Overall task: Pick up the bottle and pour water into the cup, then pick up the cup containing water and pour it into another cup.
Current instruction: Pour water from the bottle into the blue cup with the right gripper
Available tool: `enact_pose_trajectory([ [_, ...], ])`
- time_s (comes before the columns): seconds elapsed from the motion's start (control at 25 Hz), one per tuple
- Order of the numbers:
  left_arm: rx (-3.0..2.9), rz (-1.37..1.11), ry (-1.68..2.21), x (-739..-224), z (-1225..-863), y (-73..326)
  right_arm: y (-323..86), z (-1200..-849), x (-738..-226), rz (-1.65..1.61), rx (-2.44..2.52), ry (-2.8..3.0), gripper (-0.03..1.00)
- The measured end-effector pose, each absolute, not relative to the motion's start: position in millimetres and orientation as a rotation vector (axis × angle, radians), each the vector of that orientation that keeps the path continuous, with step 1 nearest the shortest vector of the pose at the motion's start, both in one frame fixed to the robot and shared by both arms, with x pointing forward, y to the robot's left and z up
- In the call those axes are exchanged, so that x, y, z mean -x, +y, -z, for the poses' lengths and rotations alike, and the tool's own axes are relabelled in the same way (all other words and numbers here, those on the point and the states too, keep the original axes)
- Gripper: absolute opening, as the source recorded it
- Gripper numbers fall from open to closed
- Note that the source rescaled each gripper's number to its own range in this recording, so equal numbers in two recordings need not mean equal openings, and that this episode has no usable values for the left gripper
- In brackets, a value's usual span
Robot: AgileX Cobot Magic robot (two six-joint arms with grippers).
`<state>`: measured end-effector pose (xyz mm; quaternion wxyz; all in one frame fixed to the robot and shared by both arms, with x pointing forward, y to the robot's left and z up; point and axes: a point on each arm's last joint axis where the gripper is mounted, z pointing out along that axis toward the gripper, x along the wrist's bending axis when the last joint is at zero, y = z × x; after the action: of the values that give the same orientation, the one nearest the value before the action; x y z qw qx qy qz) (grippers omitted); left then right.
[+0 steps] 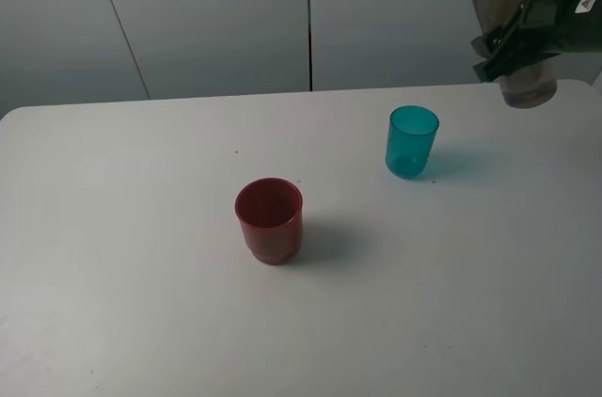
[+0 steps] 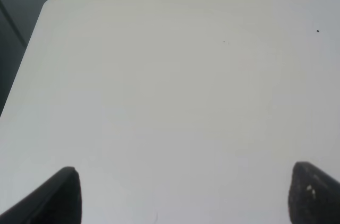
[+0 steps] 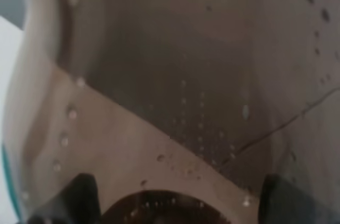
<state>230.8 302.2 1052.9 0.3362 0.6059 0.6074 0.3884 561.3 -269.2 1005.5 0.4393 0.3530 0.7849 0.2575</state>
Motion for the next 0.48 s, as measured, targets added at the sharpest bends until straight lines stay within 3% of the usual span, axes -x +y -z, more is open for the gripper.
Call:
enact_pose_trajectory([
  [0.48, -1.58, -1.013, 1.584, -231, -1053, 302, -271, -991, -562, -0.451, -0.647, 2.1, 0.04],
])
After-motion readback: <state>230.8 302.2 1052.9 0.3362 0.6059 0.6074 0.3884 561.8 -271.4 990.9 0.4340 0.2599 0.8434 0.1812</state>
